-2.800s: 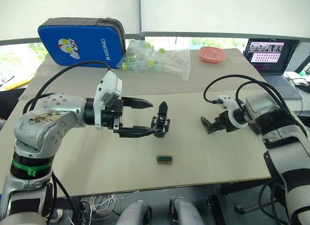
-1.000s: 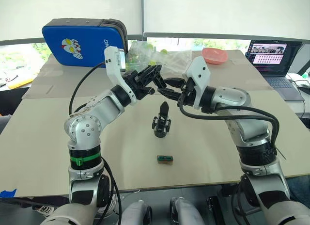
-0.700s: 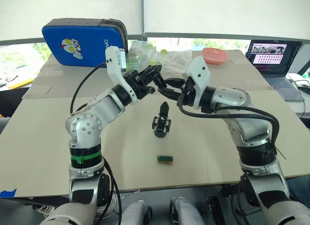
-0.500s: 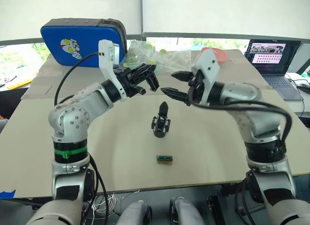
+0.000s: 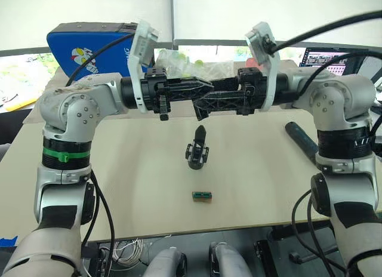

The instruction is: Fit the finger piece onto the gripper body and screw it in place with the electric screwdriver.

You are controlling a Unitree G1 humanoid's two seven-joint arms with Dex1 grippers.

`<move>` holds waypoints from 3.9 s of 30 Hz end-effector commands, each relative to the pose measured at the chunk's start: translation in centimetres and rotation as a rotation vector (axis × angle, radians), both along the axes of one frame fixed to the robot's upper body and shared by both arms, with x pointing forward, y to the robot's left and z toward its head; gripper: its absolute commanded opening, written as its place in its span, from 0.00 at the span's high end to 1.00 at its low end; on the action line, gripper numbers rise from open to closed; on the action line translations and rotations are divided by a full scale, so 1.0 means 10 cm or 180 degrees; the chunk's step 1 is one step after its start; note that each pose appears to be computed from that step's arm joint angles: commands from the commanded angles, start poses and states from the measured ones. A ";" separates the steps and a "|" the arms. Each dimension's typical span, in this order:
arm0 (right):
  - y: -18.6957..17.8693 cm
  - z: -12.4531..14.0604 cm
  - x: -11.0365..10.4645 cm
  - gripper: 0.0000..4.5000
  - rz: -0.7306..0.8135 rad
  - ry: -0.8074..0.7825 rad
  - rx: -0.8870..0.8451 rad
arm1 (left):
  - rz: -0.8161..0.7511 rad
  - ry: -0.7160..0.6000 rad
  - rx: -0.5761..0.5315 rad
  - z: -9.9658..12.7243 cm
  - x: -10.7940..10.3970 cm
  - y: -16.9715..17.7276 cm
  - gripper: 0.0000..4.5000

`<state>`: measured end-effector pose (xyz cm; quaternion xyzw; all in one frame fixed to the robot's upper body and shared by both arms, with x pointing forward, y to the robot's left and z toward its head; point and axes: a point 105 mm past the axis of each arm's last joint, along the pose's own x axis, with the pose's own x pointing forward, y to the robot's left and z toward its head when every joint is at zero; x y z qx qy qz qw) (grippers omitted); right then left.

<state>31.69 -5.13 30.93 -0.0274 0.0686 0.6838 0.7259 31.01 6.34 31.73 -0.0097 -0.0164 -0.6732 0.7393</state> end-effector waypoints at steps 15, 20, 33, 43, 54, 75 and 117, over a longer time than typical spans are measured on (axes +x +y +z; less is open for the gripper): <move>0.02 0.13 0.00 0.91 0.0214 -0.0524 -0.0180 | -0.0115 -0.0190 0.0230 -0.04 -0.03 0.06 0.76; -0.09 -0.15 0.09 0.91 0.0057 -0.0852 -0.0439 | -0.0075 -0.0959 0.1161 -0.71 0.05 0.36 0.27; -0.28 -0.38 -0.05 0.91 -0.0180 -0.0968 -0.0311 | 0.0042 -0.0932 0.1822 -1.90 0.52 0.51 0.00; -0.33 -0.47 -0.10 0.91 -0.0332 -0.0882 -0.0348 | 0.0204 -0.0854 0.1444 -2.09 0.71 -0.06 0.00; -0.29 -0.66 -0.10 0.91 -0.0258 -0.0782 0.0164 | 0.0374 -0.0736 0.1194 -2.14 0.70 -0.16 0.47; -0.09 -1.36 0.08 0.91 -0.0190 -0.0970 0.0475 | 0.0471 -0.0614 0.1177 -2.20 0.52 -0.24 0.47; -0.02 -1.34 0.08 0.91 -0.0141 -0.0898 0.0528 | 0.0514 -0.0552 0.0980 -2.11 0.51 -0.13 0.05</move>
